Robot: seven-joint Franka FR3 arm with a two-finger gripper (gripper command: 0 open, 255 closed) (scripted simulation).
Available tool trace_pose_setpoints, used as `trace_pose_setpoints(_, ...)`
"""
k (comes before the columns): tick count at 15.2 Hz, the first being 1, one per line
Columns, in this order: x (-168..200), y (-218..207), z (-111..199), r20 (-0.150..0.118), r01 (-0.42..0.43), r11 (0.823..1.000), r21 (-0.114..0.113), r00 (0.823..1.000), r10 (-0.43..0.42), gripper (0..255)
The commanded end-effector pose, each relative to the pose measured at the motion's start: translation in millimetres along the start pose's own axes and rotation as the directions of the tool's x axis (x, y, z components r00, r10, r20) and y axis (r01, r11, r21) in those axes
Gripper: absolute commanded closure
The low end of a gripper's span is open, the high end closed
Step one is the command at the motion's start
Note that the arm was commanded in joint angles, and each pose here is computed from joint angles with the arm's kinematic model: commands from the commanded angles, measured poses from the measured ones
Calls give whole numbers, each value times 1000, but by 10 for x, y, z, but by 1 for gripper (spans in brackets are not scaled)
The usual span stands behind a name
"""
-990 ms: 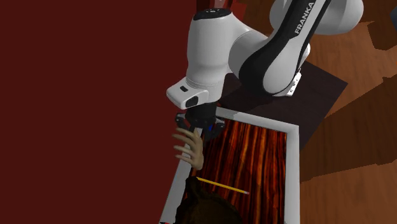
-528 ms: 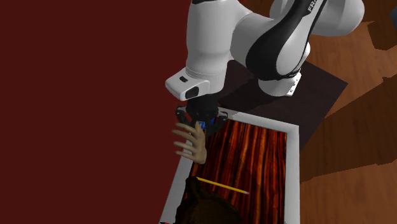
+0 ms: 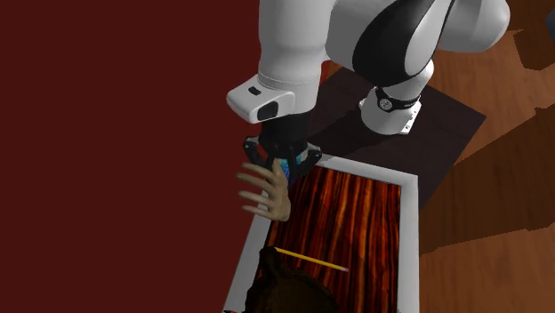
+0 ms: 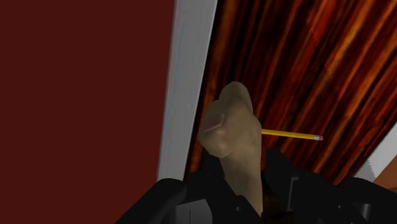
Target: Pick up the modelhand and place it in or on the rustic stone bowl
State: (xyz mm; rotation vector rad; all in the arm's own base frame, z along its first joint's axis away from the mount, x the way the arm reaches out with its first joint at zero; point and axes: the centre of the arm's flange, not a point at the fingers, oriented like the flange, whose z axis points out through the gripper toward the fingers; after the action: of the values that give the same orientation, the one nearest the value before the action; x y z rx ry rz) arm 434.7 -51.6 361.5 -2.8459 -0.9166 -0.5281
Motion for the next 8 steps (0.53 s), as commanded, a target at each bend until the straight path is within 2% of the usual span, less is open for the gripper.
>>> trace_pose_setpoints(1,83,54,-173,-21,-7,1000,-21,1000,7,255)
trace_pose_setpoints(8,215,56,-519,-21,-7,1000,-21,1000,7,255)
